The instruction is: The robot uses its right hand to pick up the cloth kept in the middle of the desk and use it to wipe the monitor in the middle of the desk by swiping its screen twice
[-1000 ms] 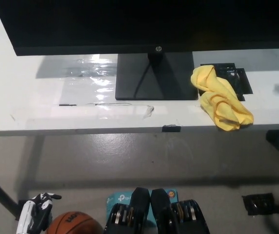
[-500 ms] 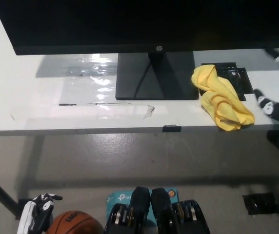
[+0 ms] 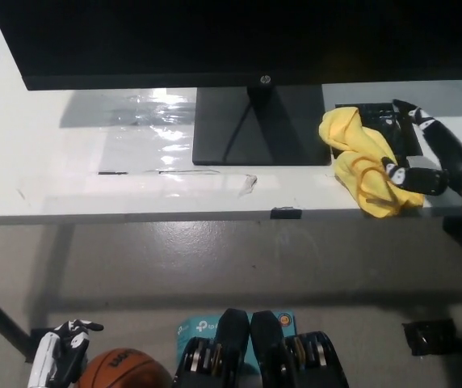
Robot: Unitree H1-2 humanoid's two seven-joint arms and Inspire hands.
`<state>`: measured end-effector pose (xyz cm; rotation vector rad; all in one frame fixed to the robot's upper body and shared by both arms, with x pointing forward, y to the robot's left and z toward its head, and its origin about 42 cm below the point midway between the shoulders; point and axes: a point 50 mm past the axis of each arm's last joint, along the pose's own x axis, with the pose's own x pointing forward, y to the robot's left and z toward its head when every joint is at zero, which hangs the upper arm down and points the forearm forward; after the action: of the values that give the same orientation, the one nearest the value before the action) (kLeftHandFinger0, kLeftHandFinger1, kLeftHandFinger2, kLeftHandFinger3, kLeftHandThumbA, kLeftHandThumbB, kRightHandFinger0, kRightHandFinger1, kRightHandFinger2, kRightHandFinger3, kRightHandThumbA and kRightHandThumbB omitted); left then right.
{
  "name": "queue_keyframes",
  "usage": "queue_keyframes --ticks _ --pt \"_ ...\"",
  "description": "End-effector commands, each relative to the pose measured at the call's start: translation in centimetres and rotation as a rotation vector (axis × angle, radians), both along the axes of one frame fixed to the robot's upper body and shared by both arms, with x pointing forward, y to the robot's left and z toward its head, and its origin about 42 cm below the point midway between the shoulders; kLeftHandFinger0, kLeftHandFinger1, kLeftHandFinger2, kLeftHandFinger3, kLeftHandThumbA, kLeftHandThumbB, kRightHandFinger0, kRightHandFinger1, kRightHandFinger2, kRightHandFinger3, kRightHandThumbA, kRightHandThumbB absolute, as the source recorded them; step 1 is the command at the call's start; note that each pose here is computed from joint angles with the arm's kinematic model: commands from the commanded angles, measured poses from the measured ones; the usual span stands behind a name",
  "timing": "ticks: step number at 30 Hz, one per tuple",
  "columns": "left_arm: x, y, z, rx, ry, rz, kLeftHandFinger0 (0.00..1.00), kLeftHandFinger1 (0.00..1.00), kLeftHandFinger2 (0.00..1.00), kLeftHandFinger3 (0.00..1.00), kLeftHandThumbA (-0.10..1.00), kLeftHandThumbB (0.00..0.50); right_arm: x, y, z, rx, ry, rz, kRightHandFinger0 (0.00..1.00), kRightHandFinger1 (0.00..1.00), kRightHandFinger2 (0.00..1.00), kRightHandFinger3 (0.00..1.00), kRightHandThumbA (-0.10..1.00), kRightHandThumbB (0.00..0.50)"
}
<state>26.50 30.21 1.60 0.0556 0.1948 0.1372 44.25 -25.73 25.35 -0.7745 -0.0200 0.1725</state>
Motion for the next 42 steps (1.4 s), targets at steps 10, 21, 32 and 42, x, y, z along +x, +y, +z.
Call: queue_keyframes --ticks 10,21,32,42 --pt "0.9 0.3 1.0 0.032 -0.061 -0.039 0.0 0.0 0.0 0.0 0.61 0.5 -0.2 1.6 -0.1 -0.032 -0.023 -0.009 1.0 1.0 1.0 1.0 0.55 0.424" --pt "1.8 0.4 1.7 0.045 -0.084 -0.048 0.0 0.0 0.0 0.0 0.6 0.5 -1.0 -2.8 -4.9 -0.196 0.108 -0.092 1.0 1.0 1.0 1.0 0.42 0.359" --pt "2.9 0.6 2.2 0.065 -0.121 -0.068 0.0 0.0 0.0 0.0 0.62 0.5 0.2 -1.5 -6.6 -0.177 0.173 -0.099 1.0 1.0 1.0 1.0 0.42 0.355" --pt "2.5 0.3 2.1 0.056 -0.108 -0.069 0.0 0.0 0.0 0.0 0.63 0.5 1.3 2.3 -3.8 -0.169 0.106 -0.02 1.0 1.0 1.0 1.0 0.46 0.29"
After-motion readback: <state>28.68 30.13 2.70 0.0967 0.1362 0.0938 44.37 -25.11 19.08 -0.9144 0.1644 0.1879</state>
